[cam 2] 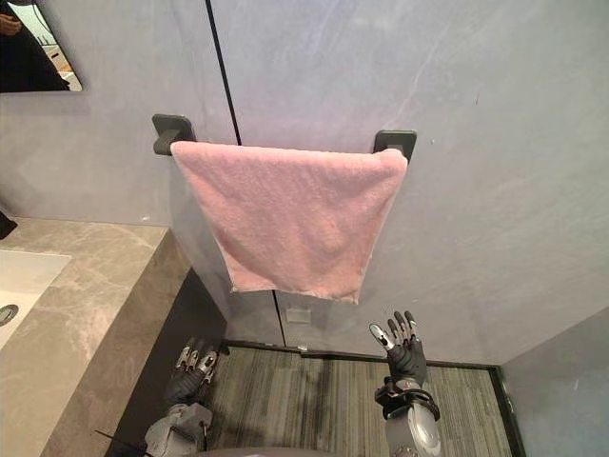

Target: Organize washtable

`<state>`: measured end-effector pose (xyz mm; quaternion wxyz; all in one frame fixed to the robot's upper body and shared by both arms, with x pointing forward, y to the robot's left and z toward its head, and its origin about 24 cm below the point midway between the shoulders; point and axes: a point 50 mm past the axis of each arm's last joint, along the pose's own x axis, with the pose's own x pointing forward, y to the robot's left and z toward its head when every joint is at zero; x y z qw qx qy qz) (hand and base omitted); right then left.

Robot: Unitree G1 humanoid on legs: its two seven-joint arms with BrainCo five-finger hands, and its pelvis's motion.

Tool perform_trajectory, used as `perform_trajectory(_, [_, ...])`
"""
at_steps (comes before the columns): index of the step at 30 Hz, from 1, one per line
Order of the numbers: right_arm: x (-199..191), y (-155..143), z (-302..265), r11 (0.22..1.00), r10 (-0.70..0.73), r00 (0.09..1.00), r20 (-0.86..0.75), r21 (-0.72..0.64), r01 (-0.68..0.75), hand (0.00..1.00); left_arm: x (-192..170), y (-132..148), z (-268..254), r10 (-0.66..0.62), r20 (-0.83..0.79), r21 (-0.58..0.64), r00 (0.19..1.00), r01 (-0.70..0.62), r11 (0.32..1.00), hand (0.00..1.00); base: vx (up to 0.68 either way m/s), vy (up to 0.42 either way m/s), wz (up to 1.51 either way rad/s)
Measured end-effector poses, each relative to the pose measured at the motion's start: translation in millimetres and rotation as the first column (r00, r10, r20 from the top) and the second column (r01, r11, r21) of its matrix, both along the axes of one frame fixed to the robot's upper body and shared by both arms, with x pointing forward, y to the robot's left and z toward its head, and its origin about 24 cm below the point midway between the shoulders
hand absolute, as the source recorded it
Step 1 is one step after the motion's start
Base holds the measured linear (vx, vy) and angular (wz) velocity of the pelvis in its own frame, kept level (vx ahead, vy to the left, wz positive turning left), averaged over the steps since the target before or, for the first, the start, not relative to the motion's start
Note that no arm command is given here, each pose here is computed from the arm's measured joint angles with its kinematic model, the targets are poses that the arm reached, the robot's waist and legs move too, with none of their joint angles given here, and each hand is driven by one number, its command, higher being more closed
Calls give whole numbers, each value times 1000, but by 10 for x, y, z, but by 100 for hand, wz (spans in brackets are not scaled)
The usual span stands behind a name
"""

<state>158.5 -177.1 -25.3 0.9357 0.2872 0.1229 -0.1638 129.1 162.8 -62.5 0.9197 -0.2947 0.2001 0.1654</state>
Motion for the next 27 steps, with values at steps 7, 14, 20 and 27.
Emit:
perform_trajectory(7, [-13, 8, -74, 1000, -3, 999, -36, 5, 3, 0, -7, -29, -31, 1, -24, -1, 1000, -1, 1000, 0, -7, 0, -6])
perform_trajectory(14, [-21, 6, -91, 1000, -10, 999, -48, 5, 10, 0, -6, -33, -31, 1, -25, -3, 1000, -1, 1000, 0, -6, 0, 0])
perform_trajectory(20, [-42, 14, -151, 1000, -8, 997, -74, 11, 9, 0, -2, -45, -30, -4, -24, -5, 1000, 3, 1000, 0, 28, 1, 0])
perform_trajectory(27, [-17, 22, -143, 1000, -3, 998, -68, 11, 4, 0, 1, -43, -30, 7, -22, -20, 1000, -8, 1000, 0, 0, 0, 0])
